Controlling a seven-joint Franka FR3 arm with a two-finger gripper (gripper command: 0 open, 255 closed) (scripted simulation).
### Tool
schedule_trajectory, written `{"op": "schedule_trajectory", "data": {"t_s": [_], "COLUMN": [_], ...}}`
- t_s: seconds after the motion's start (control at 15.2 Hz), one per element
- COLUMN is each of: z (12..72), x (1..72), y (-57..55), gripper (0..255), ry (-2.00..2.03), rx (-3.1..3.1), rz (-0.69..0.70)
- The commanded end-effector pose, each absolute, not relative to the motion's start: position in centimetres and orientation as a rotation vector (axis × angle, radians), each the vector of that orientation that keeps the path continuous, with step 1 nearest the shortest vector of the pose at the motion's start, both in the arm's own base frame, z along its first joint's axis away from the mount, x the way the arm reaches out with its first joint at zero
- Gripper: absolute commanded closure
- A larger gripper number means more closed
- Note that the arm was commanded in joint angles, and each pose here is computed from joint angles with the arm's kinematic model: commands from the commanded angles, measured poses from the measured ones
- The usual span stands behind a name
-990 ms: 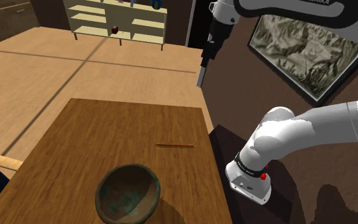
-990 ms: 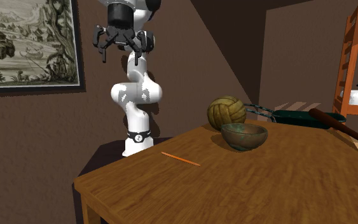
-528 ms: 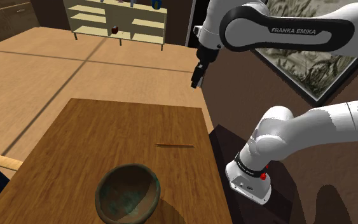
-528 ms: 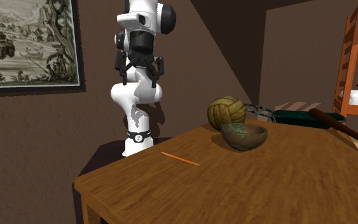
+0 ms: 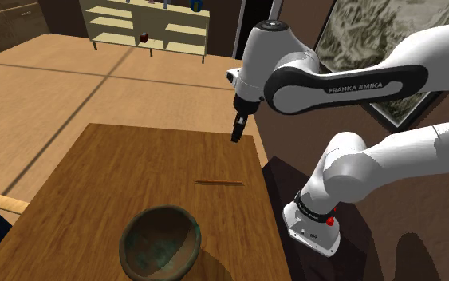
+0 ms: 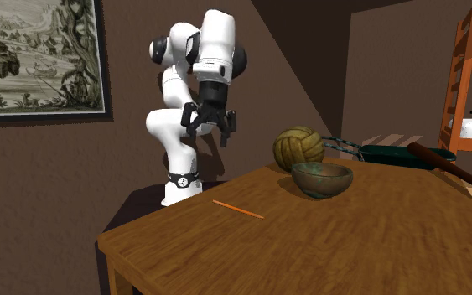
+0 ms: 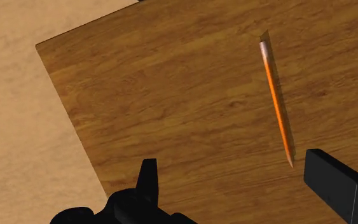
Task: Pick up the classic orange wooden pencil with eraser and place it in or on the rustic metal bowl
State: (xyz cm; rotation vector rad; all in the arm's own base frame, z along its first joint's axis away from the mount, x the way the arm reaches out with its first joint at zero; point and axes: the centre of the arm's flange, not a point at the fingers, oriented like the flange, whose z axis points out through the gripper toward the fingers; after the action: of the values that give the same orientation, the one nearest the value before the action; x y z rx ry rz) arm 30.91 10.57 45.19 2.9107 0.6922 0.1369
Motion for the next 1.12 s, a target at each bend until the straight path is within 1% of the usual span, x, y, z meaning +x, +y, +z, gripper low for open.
{"op": "schedule_trajectory", "data": {"t_s": [0.0,0.66,1.06], "z": [43.0,31.6,28.6], "x": [30.3,26.2,26.4], "y": [12.0,18.4,18.1], "gripper": [0,0,0], "ry": [0.755,1.048,1.060], "rx": [2.883,2.726,2.719], "rz": [0.132,0.098,0.096]}}
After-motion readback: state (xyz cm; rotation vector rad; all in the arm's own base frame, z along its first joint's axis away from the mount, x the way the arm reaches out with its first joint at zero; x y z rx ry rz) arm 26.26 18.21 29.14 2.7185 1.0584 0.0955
